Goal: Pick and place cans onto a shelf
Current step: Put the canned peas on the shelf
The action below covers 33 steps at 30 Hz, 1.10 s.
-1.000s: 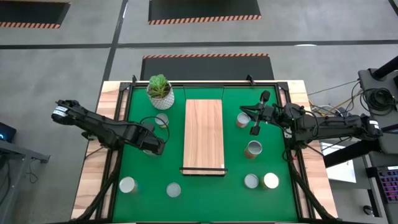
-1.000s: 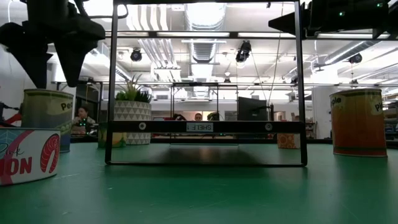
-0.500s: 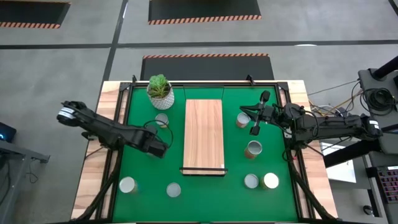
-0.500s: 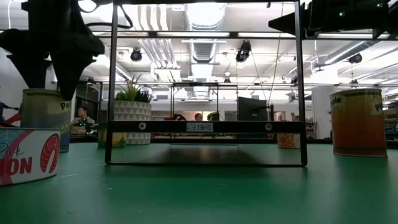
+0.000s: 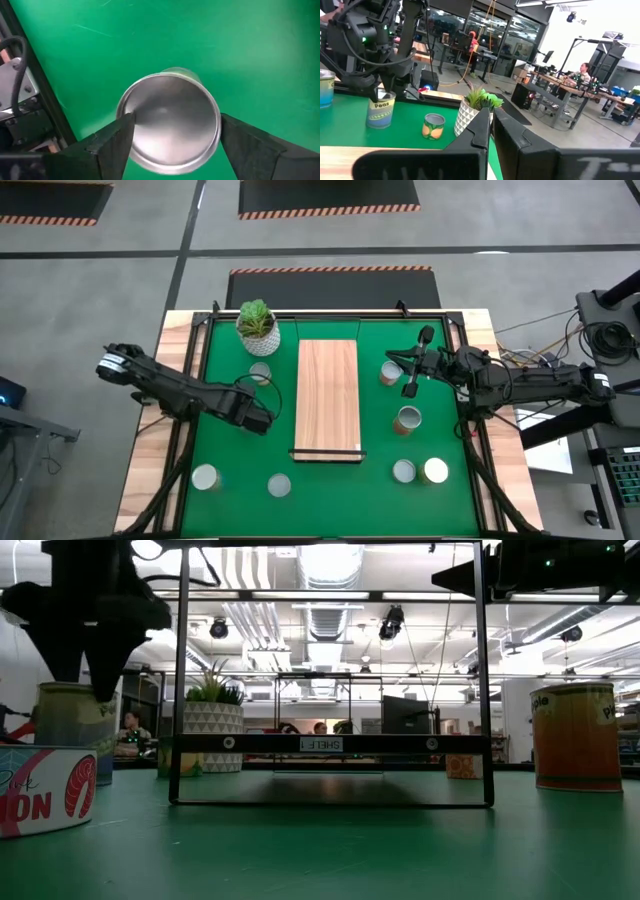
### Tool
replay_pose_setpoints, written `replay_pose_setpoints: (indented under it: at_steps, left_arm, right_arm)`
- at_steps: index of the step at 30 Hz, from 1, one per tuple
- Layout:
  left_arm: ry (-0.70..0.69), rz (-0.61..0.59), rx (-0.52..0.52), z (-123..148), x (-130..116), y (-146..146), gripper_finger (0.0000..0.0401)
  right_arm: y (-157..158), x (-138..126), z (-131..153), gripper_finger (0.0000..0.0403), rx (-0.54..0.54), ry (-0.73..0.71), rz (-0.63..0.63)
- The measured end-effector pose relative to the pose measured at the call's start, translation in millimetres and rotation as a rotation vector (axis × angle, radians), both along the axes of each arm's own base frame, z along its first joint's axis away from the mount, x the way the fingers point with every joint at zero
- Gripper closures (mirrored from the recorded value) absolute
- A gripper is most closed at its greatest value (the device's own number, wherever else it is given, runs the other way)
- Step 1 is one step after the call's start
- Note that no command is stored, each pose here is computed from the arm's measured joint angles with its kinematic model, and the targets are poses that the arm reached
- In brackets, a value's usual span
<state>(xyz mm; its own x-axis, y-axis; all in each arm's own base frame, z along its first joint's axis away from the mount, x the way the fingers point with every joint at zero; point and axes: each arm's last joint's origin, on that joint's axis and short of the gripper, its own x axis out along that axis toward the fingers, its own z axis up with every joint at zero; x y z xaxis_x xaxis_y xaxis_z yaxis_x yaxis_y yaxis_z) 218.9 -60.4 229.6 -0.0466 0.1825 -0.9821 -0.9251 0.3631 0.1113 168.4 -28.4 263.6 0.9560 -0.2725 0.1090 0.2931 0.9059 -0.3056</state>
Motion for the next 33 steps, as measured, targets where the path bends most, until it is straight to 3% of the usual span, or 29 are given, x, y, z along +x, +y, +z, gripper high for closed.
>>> replay_pose_setpoints:
  at_steps: [20,33]
  left_arm:
    - [0.023,0.015,0.009,5.9,-2.4,0.4,0.0041]
    - [0.020,0.010,0.047,0.1,-3.8,1.9,0.0035]
  right_arm:
    - [0.0,0.1,-0.3,0.0390,-0.014,0.007,-0.001]
    - [0.0,0.1,-0.3,0.0390,-0.024,0.010,-0.002]
